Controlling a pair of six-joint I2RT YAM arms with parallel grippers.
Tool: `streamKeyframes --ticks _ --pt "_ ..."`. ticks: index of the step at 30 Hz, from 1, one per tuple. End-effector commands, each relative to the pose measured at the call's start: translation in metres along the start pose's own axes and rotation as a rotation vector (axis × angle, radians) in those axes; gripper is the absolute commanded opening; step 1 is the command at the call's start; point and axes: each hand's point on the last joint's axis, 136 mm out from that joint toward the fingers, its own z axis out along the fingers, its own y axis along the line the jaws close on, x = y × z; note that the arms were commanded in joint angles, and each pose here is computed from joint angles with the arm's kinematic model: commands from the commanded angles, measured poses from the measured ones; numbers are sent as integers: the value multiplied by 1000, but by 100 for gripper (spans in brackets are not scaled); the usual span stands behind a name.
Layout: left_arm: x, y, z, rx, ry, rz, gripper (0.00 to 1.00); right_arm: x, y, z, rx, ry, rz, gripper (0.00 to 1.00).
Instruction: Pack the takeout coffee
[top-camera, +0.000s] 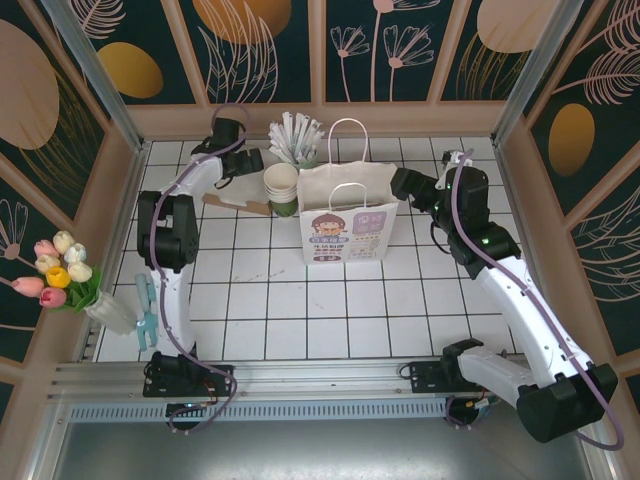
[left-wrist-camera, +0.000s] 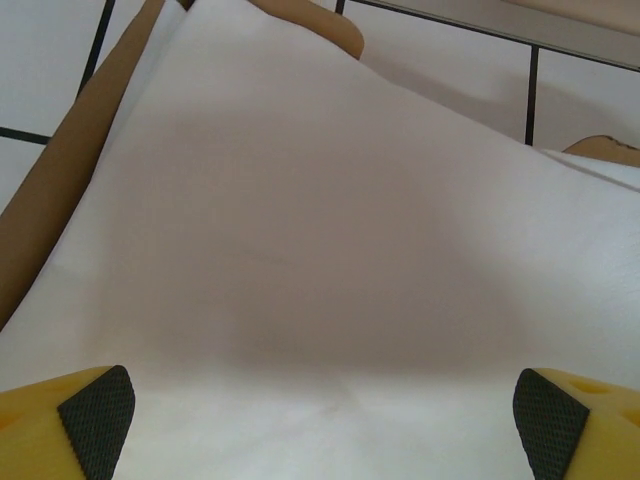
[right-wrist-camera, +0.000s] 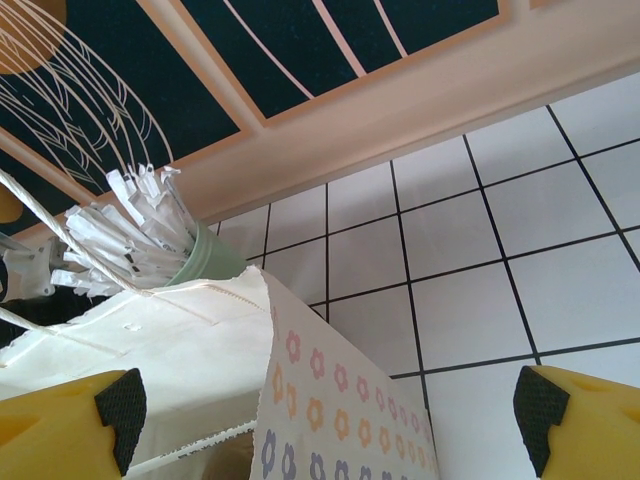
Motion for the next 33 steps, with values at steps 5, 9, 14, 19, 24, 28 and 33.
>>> streamKeyframes --ticks 5,9,14,19,24,28,33 --pt "5 10 21 -78 83 32 99 -5 -1 -4 5 -37 18 97" --pt "10 11 26 -88 121 39 90 -5 -1 -2 5 -37 22 96" --pt "18 20 28 -134 146 18 75 -6 0 -1 5 -32 30 97" --pt "20 25 21 -158 150 16 49 -9 1 -2 6 -37 29 96" --pt "17 24 17 -158 145 29 26 -12 3 -3 1 -46 32 96" --pt "17 24 16 -157 143 28 13 -15 4 -4 1 -52 34 96" --pt "2 23 3 -156 97 22 0 -15 3 -4 6 -51 34 96"
